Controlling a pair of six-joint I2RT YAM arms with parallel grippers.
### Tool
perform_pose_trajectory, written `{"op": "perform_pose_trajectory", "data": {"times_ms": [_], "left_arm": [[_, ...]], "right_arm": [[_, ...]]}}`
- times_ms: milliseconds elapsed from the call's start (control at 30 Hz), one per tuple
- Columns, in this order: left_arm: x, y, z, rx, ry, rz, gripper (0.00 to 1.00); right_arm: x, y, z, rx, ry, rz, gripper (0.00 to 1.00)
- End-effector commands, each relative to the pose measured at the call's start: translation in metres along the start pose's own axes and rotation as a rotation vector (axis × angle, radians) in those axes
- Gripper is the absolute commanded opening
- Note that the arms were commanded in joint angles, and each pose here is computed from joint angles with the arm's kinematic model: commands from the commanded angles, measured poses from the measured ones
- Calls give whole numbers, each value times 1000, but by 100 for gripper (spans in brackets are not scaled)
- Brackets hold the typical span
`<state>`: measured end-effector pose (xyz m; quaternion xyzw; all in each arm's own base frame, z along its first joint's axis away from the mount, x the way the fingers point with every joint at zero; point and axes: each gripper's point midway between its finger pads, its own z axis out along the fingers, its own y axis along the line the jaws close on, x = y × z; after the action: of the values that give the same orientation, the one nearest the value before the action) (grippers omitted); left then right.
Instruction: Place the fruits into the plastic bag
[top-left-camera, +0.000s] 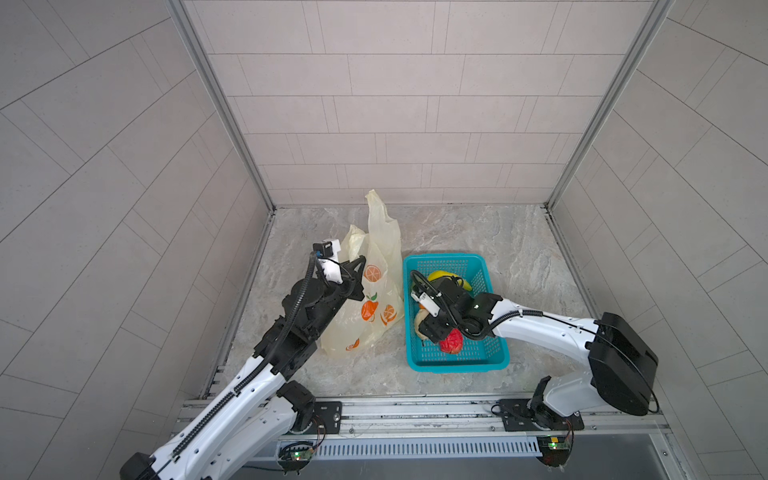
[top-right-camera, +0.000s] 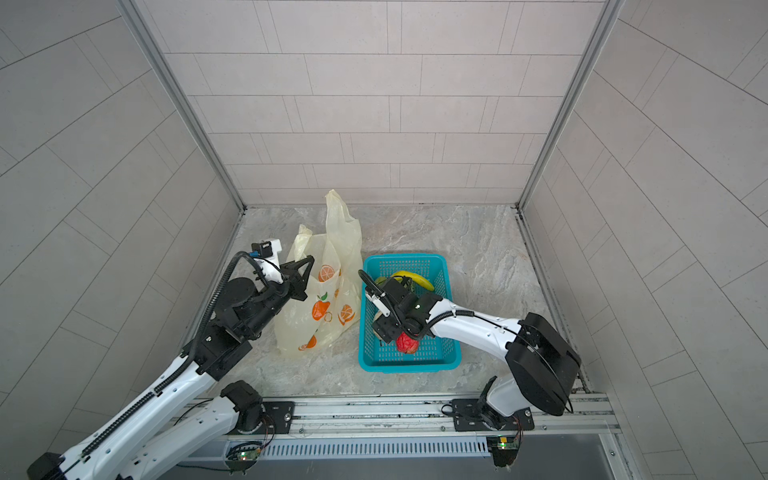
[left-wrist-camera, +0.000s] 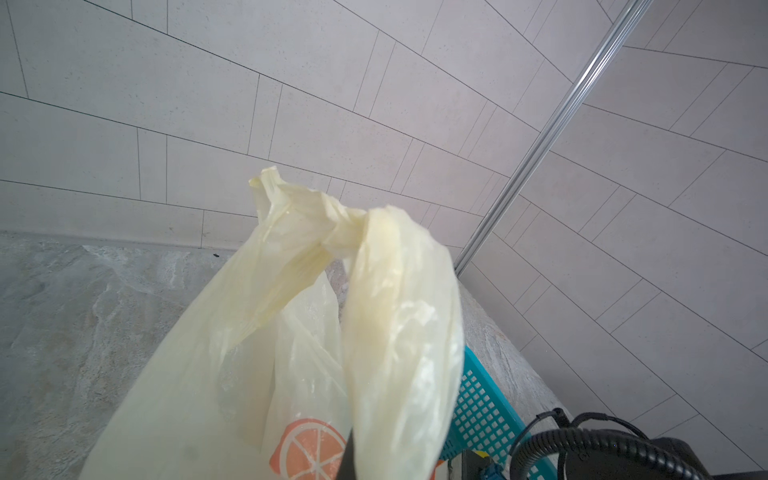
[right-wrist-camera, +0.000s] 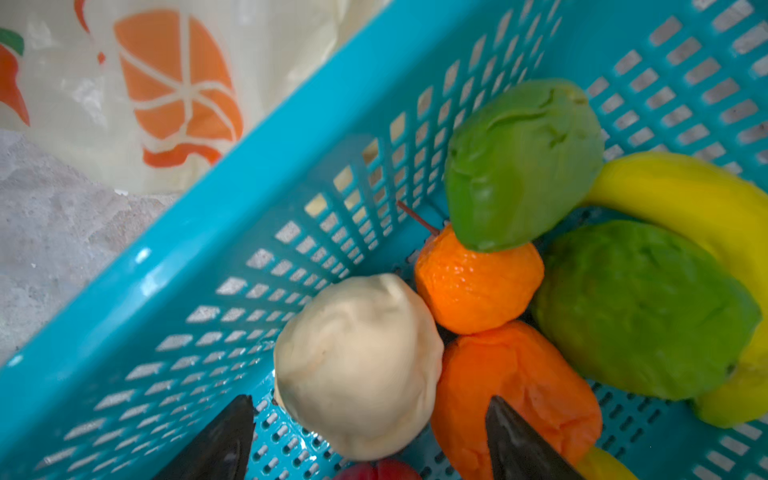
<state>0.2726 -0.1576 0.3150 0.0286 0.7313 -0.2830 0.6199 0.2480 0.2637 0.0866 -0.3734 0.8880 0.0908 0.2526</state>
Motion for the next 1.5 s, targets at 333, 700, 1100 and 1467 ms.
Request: {"op": "perform_pose_trajectory", "data": {"times_ms": [333, 700, 1100, 1467], "left_arm": [[-10, 0, -6, -10, -57, 39, 0], [-35, -4, -14, -17, -144, 147, 0], [-98, -42, 0, 34, -339, 479, 0], [-138, -89, -50, 292, -580, 414, 0]], "right_arm": [[12, 4, 17, -4, 91, 2, 83], [19, 7, 29, -19, 129, 13, 57], [-45, -27, -45, 134, -151, 62, 40], [-135, -64, -185, 192, -613, 163, 39]]}}
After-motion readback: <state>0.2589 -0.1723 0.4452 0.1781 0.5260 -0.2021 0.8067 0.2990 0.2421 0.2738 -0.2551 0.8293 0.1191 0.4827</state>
